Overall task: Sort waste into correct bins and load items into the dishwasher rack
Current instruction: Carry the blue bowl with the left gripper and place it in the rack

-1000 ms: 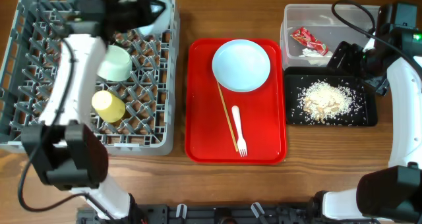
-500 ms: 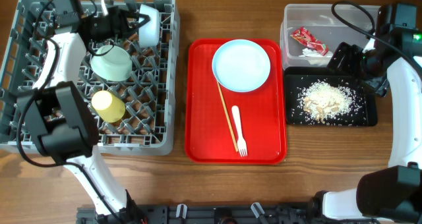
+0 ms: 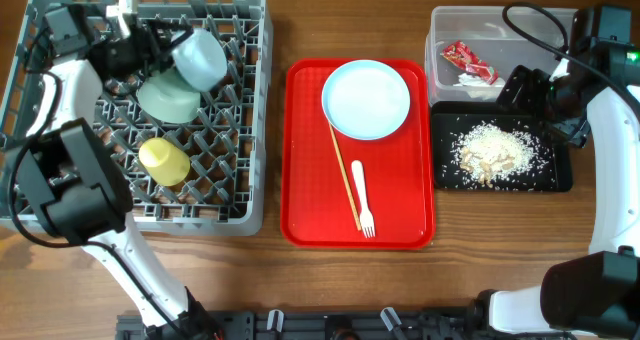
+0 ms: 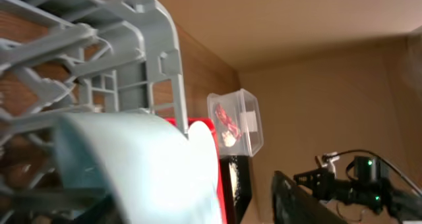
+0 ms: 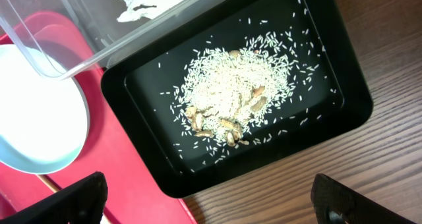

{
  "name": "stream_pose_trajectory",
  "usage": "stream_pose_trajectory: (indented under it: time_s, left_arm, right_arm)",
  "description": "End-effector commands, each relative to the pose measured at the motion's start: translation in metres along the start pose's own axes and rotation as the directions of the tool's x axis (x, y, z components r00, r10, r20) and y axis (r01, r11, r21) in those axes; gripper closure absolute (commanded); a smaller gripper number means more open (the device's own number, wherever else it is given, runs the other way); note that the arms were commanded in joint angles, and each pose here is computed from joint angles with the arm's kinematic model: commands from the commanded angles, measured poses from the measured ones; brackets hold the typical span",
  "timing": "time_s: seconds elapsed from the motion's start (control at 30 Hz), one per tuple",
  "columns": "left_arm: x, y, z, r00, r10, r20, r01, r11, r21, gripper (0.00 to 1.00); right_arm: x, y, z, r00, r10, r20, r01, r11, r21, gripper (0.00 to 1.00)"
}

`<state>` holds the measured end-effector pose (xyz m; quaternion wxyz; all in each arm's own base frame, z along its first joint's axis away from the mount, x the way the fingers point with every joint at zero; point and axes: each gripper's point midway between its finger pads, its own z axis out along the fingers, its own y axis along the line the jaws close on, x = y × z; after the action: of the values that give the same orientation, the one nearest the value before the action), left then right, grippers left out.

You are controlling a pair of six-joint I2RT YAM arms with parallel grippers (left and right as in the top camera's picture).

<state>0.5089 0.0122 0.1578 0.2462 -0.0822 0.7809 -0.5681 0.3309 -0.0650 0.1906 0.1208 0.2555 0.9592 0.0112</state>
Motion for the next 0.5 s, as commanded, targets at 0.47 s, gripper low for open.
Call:
stream_pose_trajectory:
  time_s: [0.47]
  left_arm:
    - [-0.043,-0.021,-0.107,0.971,0.039,0.237,-0.014,0.994,-0.107,0.00]
  right_arm:
    - [-0.002,0.002,-0.011,1.000,-0.007,0.028,0.007,1.000,-0.019,0.00]
